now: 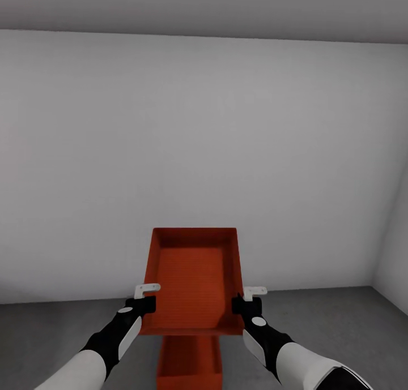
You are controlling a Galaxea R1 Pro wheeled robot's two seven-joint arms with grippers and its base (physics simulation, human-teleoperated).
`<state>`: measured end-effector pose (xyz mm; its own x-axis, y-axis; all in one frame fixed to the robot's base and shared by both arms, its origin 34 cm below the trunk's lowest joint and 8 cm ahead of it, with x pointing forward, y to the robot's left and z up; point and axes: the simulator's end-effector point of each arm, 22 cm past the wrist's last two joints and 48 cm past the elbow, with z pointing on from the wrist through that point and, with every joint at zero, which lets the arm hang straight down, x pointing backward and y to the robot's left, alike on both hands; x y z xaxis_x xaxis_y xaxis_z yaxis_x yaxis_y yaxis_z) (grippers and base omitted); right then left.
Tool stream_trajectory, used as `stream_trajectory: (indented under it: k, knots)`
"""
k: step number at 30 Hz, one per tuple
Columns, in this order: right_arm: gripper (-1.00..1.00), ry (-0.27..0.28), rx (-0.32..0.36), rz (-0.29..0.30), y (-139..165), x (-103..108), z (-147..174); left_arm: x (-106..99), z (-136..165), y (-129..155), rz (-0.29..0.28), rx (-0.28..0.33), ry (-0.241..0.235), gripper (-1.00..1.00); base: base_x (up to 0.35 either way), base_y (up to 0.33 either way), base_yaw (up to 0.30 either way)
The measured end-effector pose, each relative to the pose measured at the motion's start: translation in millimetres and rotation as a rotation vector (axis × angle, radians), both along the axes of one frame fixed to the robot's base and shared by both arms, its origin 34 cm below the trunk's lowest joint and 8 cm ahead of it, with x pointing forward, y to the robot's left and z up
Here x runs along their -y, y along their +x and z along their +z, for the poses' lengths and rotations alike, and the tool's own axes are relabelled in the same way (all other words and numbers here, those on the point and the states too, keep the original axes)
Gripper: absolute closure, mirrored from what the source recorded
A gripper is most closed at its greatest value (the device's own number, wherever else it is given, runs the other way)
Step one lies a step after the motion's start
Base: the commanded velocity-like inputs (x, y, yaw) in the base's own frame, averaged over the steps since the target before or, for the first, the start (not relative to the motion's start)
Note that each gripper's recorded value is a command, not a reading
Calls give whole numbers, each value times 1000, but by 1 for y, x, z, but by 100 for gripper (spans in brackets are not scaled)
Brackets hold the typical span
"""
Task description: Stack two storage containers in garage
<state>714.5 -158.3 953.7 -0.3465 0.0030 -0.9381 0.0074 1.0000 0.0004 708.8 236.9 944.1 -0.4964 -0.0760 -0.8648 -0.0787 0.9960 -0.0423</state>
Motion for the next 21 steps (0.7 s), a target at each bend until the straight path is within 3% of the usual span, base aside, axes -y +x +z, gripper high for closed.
stream_trajectory:
  k: [15, 21]
  knots:
    - [100, 0, 1, 0, 0, 0, 0, 0, 0, 0, 0, 1, 0, 100, 313, 0, 0]
    - [100, 0, 2, 0, 1, 0, 1, 0, 0, 1, 0, 2, -1, 100, 210, 0, 0]
